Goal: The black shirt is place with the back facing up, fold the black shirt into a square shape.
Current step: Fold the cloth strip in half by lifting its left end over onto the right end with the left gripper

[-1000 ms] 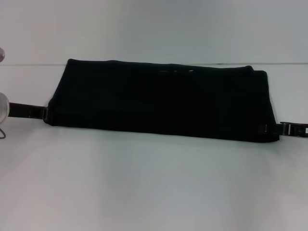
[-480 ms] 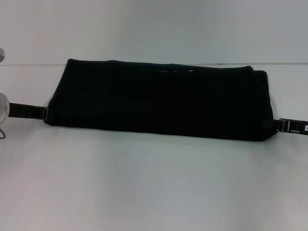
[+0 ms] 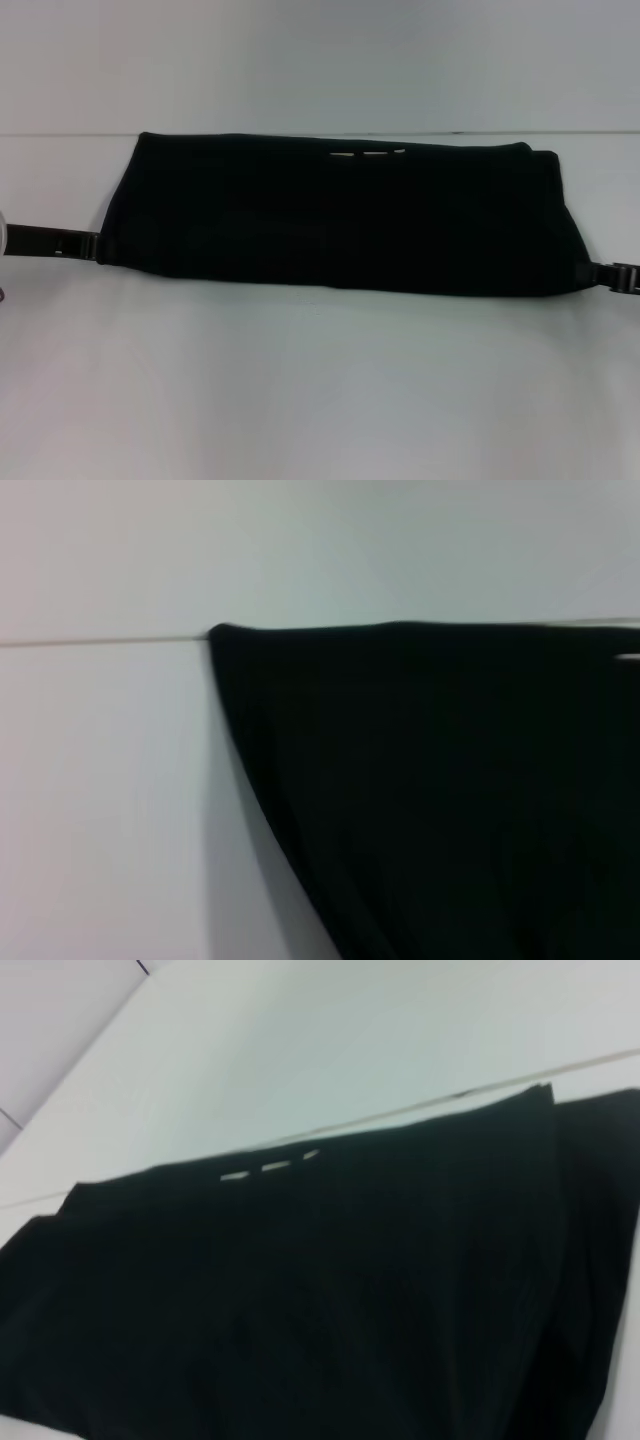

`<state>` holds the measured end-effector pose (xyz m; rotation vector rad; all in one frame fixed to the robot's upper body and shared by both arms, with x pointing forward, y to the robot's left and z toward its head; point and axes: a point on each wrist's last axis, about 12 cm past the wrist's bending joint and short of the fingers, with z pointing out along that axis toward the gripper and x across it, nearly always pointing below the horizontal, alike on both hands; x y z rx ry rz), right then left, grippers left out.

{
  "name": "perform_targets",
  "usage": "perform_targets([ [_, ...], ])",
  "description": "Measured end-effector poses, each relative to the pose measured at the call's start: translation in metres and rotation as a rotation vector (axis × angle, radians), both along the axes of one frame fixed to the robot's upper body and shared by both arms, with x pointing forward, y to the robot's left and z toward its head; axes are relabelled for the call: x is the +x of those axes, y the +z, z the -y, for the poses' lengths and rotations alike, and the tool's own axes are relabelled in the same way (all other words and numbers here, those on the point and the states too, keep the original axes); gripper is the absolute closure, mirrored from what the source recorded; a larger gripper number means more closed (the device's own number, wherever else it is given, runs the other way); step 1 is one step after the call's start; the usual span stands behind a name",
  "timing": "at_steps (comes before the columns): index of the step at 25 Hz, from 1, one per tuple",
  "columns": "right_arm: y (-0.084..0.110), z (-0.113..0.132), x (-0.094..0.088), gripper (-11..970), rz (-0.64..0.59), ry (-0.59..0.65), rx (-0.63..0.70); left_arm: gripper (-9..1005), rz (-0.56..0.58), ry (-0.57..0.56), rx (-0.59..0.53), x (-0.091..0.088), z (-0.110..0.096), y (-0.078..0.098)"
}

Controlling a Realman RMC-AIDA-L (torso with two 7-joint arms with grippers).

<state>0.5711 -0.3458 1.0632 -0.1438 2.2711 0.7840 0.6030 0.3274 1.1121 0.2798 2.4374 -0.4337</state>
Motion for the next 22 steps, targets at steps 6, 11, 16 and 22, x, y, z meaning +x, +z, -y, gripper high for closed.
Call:
perform_targets([
  [6, 0.001, 0.022, -0.027, 914, 0.026, 0.018, 0.033, 995, -0.057, -0.05, -0.093, -0.023, -0.002, -0.002],
  [11, -0.003, 0.041, -0.053, 898, 0.035, 0.015, 0.045, 995, -0.087, -0.117, -0.198, -0.042, -0.002, -0.005],
  [16, -0.007, 0.05, -0.079, 882, 0.035, 0.046, 0.071, 996, -0.127, -0.214, -0.274, -0.065, -0.003, -0.007],
  [22, -0.015, 0.054, -0.104, 863, 0.018, 0.083, 0.082, 996, -0.15, -0.26, -0.343, -0.082, -0.008, -0.009],
])
